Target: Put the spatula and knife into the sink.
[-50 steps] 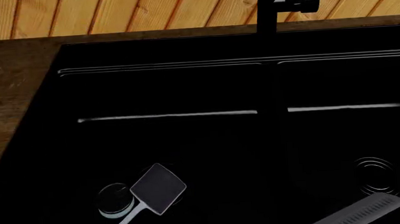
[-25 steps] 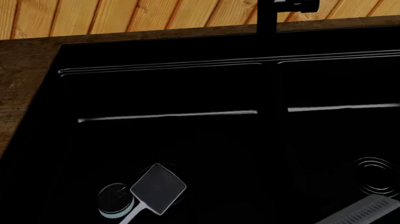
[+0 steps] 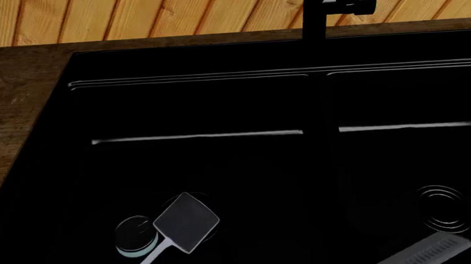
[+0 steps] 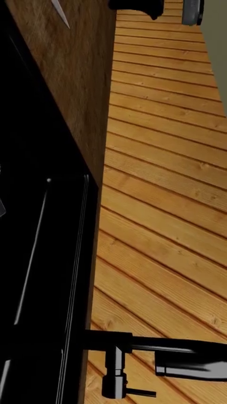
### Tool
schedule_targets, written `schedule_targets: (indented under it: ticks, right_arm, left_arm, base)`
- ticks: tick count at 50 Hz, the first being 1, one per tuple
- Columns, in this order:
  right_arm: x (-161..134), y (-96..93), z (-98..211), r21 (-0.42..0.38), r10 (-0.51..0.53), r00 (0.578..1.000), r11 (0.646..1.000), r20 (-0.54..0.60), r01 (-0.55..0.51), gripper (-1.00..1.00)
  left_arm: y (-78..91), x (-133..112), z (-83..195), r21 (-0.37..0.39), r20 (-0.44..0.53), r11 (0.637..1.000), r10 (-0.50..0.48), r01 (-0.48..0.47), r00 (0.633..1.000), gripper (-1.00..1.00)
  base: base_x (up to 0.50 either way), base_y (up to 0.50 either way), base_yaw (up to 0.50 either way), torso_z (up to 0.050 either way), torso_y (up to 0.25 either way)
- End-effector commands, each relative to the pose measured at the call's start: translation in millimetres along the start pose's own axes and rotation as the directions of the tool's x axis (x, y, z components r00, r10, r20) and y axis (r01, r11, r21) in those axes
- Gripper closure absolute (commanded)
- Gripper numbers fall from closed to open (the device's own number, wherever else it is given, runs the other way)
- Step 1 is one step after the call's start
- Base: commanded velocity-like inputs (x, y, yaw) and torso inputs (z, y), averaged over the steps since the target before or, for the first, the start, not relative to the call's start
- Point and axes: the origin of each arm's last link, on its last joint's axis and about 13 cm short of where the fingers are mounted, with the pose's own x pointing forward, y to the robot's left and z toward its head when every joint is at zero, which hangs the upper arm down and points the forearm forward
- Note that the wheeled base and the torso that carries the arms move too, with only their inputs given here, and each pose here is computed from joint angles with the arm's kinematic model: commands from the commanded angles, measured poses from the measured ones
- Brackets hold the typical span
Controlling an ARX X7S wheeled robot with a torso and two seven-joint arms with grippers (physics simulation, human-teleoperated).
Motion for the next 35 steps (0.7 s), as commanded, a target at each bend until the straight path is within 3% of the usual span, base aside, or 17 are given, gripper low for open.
schedule_targets:
  ticks: [1, 19, 25, 35]
  right_arm:
    - [0.1, 1.5, 1.3, -0.003, -0.002, 1.0, 1.0, -0.004, 0.002, -1.0]
    - [-1.2, 2.8, 3.2, -0.007, -0.008, 1.0, 1.0, -0.006, 0.008, -1.0]
    - [-1.1, 3.6, 4.4, -0.007, -0.005, 1.0, 1.0, -0.004, 0.005, -1.0]
    - [-2.8, 2.6, 5.2, -0.009, -0.009, 1.0, 1.0, 0.0, 0.009, -1.0]
  left_arm:
    - [11.9, 11.0, 1.0, -0.064, -0.006, 0.998, 0.024, -0.024, 1.0, -1.0]
    - [16.6, 42.4, -2.6, -0.116, -0.075, 0.991, 0.055, -0.064, 0.996, -1.0]
    - [13.7, 55.3, -5.7, -0.078, -0.107, 0.994, 0.07, -0.078, 0.992, -1.0]
    - [12.8, 68.4, -8.9, -0.103, -0.145, 0.993, 0.048, -0.063, 0.988, -1.0]
  base:
    - [0.0, 0.0, 0.0, 0.0, 0.0]
    - [0.0, 0.0, 0.0, 0.0, 0.0]
    - [0.0, 0.0, 0.0, 0.0, 0.0]
    - [0.0, 0.0, 0.0, 0.0, 0.0]
